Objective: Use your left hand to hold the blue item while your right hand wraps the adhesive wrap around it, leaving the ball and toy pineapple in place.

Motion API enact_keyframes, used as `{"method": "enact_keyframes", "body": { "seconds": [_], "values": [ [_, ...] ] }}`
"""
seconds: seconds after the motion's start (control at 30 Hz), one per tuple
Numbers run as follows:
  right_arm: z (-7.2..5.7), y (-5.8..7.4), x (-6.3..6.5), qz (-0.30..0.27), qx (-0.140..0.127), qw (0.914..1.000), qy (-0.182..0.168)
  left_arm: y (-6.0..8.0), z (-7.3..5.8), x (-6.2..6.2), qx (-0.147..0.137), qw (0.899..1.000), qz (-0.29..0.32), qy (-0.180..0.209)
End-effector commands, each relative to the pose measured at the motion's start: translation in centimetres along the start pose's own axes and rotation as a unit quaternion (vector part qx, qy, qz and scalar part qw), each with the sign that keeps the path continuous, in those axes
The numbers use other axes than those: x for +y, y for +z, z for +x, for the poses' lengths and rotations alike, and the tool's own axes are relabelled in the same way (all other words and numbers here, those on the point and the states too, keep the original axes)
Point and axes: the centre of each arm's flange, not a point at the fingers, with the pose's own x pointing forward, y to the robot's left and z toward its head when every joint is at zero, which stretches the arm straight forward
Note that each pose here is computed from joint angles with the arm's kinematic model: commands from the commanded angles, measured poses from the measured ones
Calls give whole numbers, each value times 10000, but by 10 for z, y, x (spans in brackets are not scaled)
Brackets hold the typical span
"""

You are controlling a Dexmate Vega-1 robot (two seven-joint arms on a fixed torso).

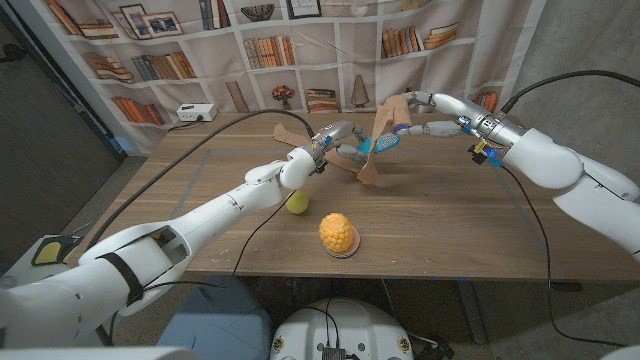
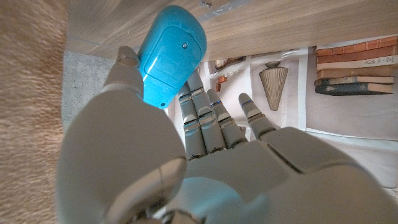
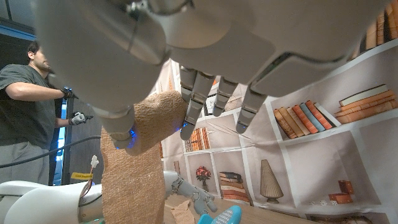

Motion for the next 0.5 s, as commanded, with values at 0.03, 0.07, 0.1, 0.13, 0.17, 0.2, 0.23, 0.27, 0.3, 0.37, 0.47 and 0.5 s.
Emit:
{"method": "enact_keyframes", "body": {
  "seconds": [0.03, 0.07, 0.1, 0.13, 0.17, 0.2, 0.23, 0.27, 0.3, 0.37, 0.47, 0.5],
  "values": [
    [17, -23, -12, 364, 93, 9990, -241, 0, -1, 1, -36, 10000, 0, -6],
    [19, -27, -12, 393, 114, 9988, -274, 1, 0, 1, -41, 10000, 12, -9],
    [20, -28, -12, 387, 111, 9988, -285, 1, 0, 1, -41, 10000, 18, -6],
    [21, -28, -12, 378, 105, 9988, -291, 1, 0, 1, -43, 10000, 22, -8],
    [23, -28, -12, 366, 98, 9988, -300, 1, 0, 1, -45, 10000, 23, -10],
    [24, -29, -12, 369, 92, 9988, -303, 1, 1, 1, -53, 10000, 25, -15],
    [26, -30, -13, 372, 88, 9988, -304, 1, 1, 1, -61, 10000, 28, -18],
    [27, -31, -13, 370, 96, 9988, -318, 1, 1, 1, -68, 10000, 37, -23],
    [29, -32, -13, 374, 97, 9987, -326, 2, 1, 1, -74, 10000, 39, -25],
    [31, -34, -14, 396, 96, 9986, -342, 2, 2, 2, -87, 10000, 40, -24],
    [36, -37, -15, 446, 85, 9983, -376, 3, 3, 2, -106, 9999, 34, -32],
    [37, -37, -16, 466, 81, 9981, -392, 3, 3, 2, -114, 9999, 35, -37]
  ]
}}
